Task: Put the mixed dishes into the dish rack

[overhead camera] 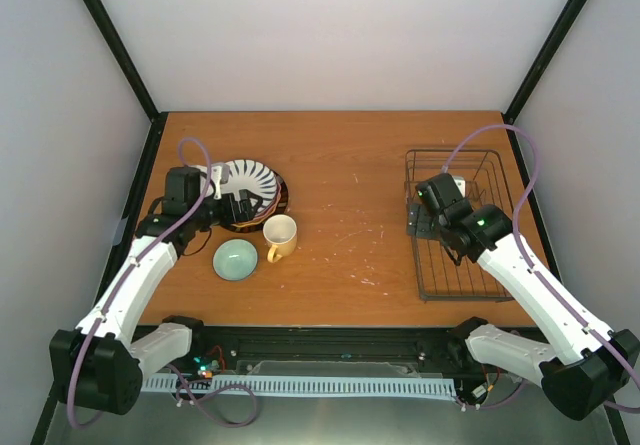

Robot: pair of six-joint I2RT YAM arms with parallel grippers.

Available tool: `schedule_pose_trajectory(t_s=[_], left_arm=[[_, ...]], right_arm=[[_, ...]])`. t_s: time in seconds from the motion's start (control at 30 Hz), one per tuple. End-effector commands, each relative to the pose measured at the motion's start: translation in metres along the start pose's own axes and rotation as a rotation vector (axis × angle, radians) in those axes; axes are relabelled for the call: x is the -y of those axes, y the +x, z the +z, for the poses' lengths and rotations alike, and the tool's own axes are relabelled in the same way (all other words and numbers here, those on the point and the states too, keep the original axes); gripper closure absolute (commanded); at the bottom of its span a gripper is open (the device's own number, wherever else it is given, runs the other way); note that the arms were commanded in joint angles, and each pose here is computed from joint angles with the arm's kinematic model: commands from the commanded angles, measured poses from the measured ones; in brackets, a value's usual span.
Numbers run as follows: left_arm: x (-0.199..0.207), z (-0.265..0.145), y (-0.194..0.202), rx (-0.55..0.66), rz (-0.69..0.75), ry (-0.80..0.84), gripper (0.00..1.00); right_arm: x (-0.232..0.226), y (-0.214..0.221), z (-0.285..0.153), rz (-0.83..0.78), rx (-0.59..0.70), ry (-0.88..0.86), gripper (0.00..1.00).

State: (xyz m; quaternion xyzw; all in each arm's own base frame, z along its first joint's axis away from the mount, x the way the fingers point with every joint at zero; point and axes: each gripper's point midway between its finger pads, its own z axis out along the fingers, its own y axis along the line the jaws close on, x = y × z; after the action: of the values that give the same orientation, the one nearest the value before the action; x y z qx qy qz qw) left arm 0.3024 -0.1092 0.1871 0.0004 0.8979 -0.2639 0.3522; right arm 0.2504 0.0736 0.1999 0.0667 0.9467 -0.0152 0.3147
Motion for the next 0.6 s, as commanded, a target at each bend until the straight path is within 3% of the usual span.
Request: schedule_pose_trajectory(t_s=[0.0,0.2,0.33,0.57], left_arm=[[0.015,-0.017,-0.017,0.049,0.043,0.037,0.0],[0.015,-0.015,-0.014,0.043,0.039,0.048,0.0],[0.015,-0.014,-0.011,0.039,0.039,0.056,0.0],[0.018,-0.011,-0.015,0.045,0.04,0.071,0.0]], right_arm=[[0.02,0.003,-0.005,-0.009,0.023,0.086,0.09],[0.04,0.02,0.009,0.008,-0.05,0.165,0.2],[0.046,0.024,0.02,0.029,-0.095,0.183,0.58],[0.039,0.022,0.042,0.087,-0.183,0.106,0.96]])
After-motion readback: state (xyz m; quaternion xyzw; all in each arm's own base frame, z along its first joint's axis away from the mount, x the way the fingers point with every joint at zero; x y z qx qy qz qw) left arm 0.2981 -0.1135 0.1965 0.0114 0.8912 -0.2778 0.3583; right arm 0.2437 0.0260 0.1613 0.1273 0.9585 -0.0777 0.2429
